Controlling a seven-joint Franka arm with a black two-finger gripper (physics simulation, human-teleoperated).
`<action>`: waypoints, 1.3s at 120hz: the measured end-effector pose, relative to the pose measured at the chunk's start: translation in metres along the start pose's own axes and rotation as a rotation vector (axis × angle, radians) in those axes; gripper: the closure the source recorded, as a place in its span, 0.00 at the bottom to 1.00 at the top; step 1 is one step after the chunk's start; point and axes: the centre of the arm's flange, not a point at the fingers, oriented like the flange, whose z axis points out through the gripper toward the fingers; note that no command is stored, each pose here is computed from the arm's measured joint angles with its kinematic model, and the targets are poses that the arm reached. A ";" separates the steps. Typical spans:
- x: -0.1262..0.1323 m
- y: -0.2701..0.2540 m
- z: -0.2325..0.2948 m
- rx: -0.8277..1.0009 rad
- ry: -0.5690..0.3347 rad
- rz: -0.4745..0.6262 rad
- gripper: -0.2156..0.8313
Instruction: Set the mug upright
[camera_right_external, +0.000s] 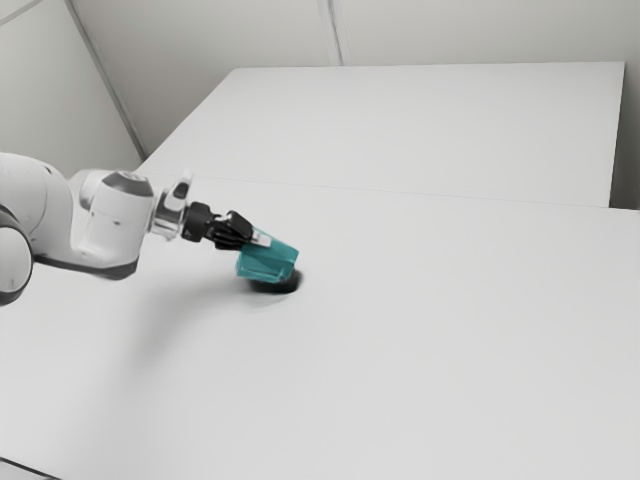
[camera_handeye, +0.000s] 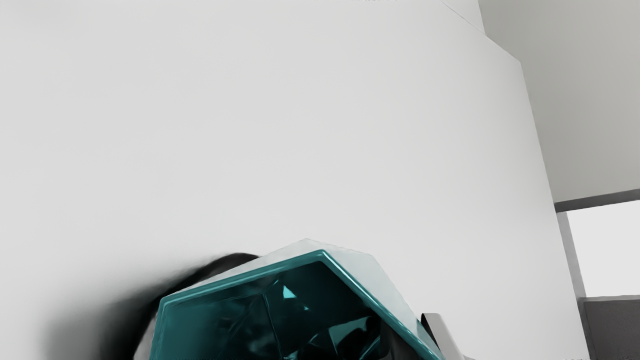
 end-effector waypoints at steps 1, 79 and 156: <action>0.001 0.001 0.000 0.000 0.000 0.003 0.92; 0.040 0.106 -0.024 0.455 -0.367 0.268 0.95; 0.000 0.163 0.012 0.804 -0.418 0.169 0.95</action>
